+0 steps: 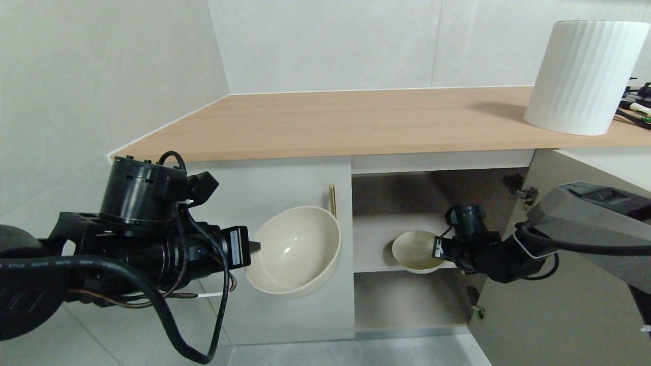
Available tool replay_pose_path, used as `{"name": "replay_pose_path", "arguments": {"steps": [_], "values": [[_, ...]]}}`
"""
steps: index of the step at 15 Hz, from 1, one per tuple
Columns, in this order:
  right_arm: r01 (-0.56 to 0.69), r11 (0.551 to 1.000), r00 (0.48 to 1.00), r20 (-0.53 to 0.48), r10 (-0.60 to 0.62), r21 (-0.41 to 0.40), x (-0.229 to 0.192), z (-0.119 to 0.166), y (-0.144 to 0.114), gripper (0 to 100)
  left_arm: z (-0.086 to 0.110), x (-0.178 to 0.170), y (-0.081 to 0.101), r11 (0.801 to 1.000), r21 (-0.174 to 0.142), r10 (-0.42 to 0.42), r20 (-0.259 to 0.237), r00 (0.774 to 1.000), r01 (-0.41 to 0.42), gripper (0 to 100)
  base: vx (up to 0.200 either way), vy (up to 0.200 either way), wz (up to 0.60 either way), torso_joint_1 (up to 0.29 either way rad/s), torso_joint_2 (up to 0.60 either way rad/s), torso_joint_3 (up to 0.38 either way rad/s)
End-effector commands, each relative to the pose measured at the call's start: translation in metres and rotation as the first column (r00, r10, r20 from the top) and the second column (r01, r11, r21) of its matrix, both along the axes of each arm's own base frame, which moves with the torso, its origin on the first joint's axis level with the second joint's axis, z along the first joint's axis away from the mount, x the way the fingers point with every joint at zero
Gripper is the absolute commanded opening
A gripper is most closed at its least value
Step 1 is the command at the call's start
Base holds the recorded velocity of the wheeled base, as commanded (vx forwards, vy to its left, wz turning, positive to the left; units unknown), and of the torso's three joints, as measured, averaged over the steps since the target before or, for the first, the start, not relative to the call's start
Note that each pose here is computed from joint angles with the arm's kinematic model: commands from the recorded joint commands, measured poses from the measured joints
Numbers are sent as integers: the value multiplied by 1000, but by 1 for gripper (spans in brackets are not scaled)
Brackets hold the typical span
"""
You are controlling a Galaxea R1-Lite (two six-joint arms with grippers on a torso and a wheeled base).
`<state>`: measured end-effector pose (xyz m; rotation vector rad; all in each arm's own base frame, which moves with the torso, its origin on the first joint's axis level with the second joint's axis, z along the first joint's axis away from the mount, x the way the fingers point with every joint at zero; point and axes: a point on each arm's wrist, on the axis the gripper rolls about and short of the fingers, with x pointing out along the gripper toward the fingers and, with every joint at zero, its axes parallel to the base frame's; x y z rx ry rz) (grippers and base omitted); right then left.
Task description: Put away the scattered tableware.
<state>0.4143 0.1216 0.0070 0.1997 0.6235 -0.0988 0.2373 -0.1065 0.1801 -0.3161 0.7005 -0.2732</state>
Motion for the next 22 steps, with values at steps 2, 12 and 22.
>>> {"name": "replay_pose_path", "arguments": {"steps": [2, 12, 22], "values": [[67, 998, 998, -8, -67, -18, 17, -26, -5, 0, -2, 1, -1, 1000, 4, -1, -8, 1000, 1, 0, 0, 0, 0, 0, 0, 0], [137, 990, 988, 64, -138, 21, 46, -30, -5, 0, -2, 1, -1, 1000, 3, -1, -9, 1000, 2, 0, 0, 0, 0, 0, 0, 0], [148, 988, 984, 95, -151, 39, 55, -28, -3, 100, -6, 3, -2, 1000, 9, -2, -18, 1000, 2, 0, 0, 0, 0, 0, 0, 0]]}}
